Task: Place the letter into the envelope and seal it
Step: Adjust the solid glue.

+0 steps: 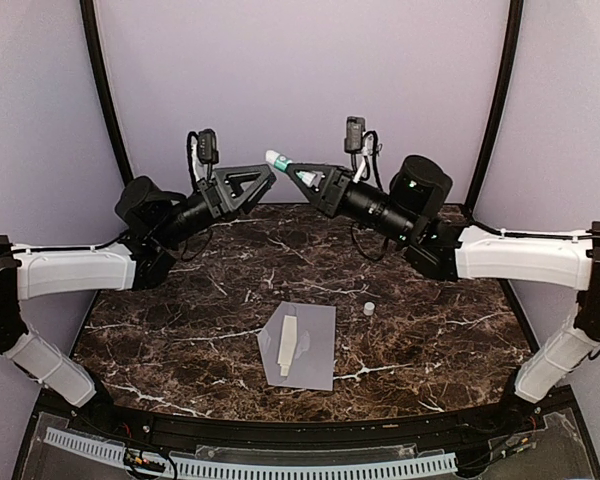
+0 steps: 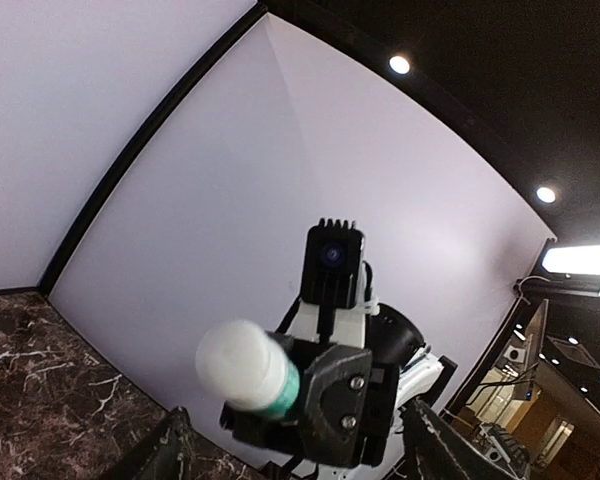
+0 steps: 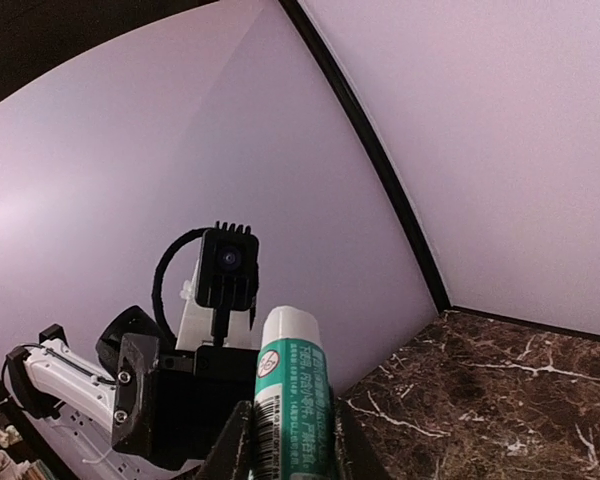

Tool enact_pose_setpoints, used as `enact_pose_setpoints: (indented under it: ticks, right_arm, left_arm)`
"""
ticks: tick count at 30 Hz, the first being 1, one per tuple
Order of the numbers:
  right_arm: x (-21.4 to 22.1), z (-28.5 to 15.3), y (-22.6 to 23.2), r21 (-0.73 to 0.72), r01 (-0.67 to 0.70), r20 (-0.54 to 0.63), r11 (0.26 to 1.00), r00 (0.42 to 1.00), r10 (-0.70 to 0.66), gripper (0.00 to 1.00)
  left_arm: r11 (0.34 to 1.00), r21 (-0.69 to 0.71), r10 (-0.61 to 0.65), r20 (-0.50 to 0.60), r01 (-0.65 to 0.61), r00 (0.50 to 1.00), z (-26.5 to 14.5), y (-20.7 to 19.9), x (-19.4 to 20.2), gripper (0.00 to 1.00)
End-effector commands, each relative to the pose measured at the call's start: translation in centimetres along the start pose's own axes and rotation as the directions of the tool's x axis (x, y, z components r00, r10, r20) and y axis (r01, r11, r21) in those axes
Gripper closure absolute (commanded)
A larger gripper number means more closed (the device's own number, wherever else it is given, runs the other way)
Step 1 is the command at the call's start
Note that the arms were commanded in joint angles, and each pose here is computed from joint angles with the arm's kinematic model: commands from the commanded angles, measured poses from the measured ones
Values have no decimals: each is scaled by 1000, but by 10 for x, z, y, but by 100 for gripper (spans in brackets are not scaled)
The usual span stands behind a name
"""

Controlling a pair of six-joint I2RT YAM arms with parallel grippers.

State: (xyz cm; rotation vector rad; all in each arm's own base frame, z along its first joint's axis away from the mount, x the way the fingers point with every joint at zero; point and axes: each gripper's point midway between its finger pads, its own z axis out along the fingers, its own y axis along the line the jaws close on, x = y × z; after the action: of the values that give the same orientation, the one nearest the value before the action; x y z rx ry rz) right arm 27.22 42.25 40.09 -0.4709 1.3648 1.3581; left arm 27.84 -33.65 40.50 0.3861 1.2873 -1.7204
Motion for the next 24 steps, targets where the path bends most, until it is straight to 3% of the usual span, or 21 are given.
enact_pose_setpoints:
  ticks: [1,6,12,18,24]
  right_arm:
    - [-30,-27,-28,164,73,36,984,996,-80,94]
    - [-17,-61,-66,349,130,-83,928,991,-108,93]
    - [22,-94,-98,477,170,-272,862,962,-40,93]
    - [67,-103,-103,461,167,-431,871,901,56,94]
    - [85,-108,-105,457,144,-471,878,876,101,95]
  left_arm:
    - [991,-134,-17,-131,-1,991,-20,19,31,28]
    - [902,-426,-71,-289,-62,955,-77,69,68,25]
    - [695,-712,-296,-413,-102,861,-162,130,124,22]
    - [657,-749,-406,-443,-82,799,-186,147,162,27]
    - [642,-766,-512,-453,-25,730,-198,158,195,37]
